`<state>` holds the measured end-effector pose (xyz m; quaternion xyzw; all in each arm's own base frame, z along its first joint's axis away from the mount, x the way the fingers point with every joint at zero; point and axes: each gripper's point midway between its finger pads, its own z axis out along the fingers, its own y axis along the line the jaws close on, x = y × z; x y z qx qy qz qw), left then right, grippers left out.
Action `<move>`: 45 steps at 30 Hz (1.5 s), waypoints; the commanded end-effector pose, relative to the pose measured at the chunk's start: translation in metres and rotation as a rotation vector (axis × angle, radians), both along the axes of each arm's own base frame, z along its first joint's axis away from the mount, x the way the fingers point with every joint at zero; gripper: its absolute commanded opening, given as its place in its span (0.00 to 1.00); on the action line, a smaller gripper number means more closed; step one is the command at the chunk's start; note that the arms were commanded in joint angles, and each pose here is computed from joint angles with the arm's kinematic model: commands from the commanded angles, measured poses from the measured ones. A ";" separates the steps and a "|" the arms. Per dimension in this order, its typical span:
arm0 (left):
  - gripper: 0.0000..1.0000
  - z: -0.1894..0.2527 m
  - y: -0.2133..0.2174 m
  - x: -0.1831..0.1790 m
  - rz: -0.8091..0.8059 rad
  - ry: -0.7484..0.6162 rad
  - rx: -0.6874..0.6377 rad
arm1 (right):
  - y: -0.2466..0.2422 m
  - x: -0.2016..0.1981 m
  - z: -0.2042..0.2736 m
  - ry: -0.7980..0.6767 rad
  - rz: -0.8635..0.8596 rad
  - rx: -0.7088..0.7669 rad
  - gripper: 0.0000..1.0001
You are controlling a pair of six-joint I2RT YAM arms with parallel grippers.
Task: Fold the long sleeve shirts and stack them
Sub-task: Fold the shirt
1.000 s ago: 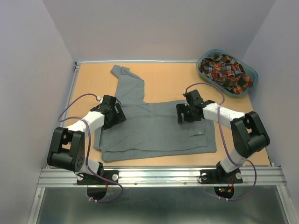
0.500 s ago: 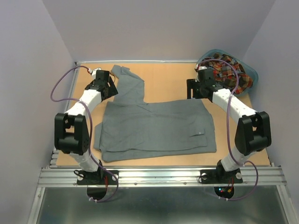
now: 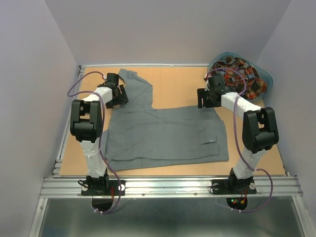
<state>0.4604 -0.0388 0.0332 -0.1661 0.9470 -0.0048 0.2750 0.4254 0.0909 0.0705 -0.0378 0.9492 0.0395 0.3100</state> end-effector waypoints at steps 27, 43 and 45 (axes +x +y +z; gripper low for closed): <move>0.11 0.045 -0.028 0.032 -0.133 -0.185 0.139 | -0.033 0.060 0.012 -0.133 0.054 -0.065 0.69; 0.11 0.084 -0.036 0.036 -0.131 -0.314 0.139 | -0.019 0.067 -0.020 -0.092 0.253 0.020 0.55; 0.11 0.091 -0.036 0.037 -0.127 -0.343 0.136 | -0.017 0.067 -0.025 -0.085 0.266 0.030 0.55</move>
